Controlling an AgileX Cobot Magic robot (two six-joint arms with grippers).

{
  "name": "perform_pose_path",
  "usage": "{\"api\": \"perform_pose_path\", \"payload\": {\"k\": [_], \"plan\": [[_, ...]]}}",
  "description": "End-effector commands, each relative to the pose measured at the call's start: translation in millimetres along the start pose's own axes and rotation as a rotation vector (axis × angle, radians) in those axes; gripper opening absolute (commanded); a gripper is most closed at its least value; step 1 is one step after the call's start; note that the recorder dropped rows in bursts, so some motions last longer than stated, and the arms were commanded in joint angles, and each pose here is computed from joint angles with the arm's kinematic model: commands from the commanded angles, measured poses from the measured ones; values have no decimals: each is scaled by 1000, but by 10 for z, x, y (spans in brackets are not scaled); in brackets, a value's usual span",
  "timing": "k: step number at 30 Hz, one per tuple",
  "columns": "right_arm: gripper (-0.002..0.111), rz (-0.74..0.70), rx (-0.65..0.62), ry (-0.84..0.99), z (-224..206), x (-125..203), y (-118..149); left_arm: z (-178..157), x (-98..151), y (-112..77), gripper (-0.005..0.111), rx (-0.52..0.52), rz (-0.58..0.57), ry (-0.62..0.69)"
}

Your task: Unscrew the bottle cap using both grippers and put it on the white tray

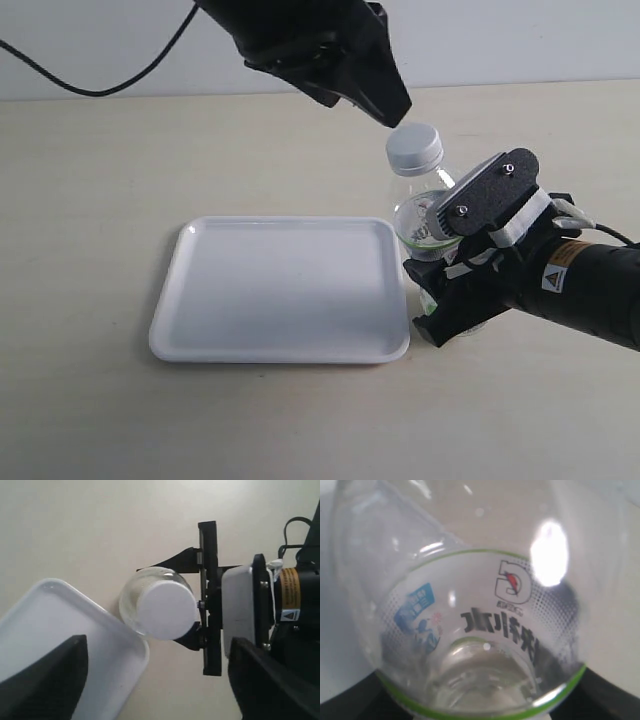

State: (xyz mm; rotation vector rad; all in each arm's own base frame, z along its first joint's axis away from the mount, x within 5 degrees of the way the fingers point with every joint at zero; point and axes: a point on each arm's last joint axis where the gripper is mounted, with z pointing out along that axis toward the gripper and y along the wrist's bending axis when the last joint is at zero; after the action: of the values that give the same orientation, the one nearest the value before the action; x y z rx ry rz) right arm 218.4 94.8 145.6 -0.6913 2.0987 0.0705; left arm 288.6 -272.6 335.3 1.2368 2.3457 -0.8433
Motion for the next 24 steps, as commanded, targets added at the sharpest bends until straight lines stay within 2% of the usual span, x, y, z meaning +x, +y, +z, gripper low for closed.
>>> {"api": "perform_pose_path", "payload": {"k": [1, 7, 13, 24], "plan": [[0, -21, 5, -43, -13, -60, -4, 93, -103, -79, 74, -4, 0, 54], [0, -21, 3, -36, -12, -54, -2, 285, -208, -138, 74, -97, 48, 104], [0, -21, 2, -34, -12, -52, -2, 406, -260, -241, 74, -93, 76, 114], [0, -21, 3, -36, -12, -54, -2, 448, -254, -210, 74, -133, 88, 137]]}}
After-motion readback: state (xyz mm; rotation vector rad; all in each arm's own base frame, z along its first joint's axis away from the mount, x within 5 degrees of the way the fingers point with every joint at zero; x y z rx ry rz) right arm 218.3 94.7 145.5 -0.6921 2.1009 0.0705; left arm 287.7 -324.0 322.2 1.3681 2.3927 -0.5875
